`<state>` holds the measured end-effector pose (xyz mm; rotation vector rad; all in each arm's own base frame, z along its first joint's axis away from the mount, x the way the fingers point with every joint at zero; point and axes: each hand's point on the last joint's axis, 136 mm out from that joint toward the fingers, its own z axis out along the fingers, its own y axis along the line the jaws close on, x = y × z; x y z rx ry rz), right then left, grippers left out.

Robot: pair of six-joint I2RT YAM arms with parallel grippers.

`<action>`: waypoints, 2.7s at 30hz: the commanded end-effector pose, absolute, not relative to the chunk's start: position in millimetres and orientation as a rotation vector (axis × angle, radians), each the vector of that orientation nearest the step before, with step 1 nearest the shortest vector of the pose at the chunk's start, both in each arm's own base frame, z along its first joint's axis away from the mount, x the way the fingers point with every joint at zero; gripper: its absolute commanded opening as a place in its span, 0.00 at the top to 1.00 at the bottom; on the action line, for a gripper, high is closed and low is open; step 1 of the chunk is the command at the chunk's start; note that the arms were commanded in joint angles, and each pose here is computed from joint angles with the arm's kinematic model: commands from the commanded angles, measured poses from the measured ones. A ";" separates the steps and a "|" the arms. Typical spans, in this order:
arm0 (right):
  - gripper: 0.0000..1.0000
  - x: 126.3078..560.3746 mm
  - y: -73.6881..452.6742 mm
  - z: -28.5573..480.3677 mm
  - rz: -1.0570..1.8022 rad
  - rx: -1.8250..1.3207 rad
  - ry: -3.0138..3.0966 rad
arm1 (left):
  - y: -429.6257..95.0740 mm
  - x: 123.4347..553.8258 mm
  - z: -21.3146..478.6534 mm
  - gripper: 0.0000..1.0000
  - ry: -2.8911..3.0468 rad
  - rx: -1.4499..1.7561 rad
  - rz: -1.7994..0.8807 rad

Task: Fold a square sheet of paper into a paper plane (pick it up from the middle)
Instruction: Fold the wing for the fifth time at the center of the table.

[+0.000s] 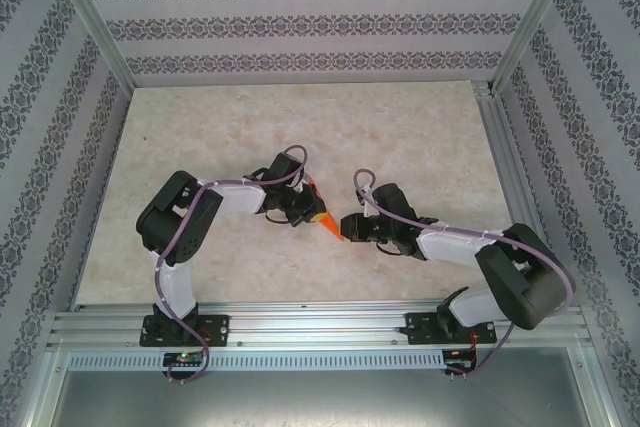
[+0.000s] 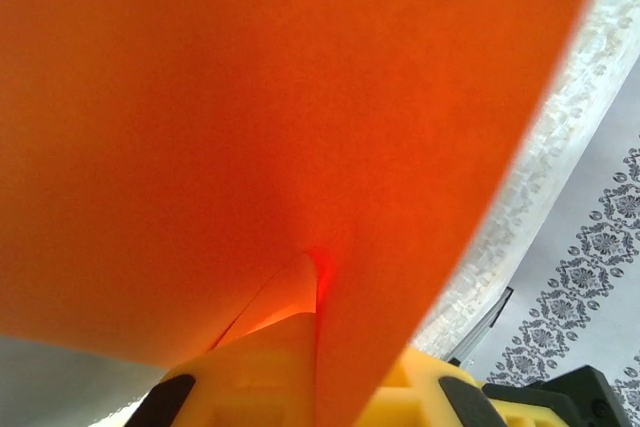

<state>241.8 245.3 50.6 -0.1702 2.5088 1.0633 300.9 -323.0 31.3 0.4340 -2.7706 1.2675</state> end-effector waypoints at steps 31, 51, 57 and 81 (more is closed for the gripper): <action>0.90 266.3 273.8 52.7 1.471 0.068 2.516 | -304.2 298.8 35.0 0.99 -2.770 0.322 1.333; 0.89 249.1 290.9 22.6 1.466 0.028 2.632 | -291.6 294.9 28.3 0.99 -2.755 0.331 1.340; 0.88 253.6 283.6 23.7 1.352 0.002 2.665 | -291.6 297.2 24.6 0.99 -2.759 0.330 1.332; 0.89 223.5 273.8 -1.9 1.131 -0.118 2.888 | -289.4 293.9 14.5 0.99 -2.754 0.319 1.290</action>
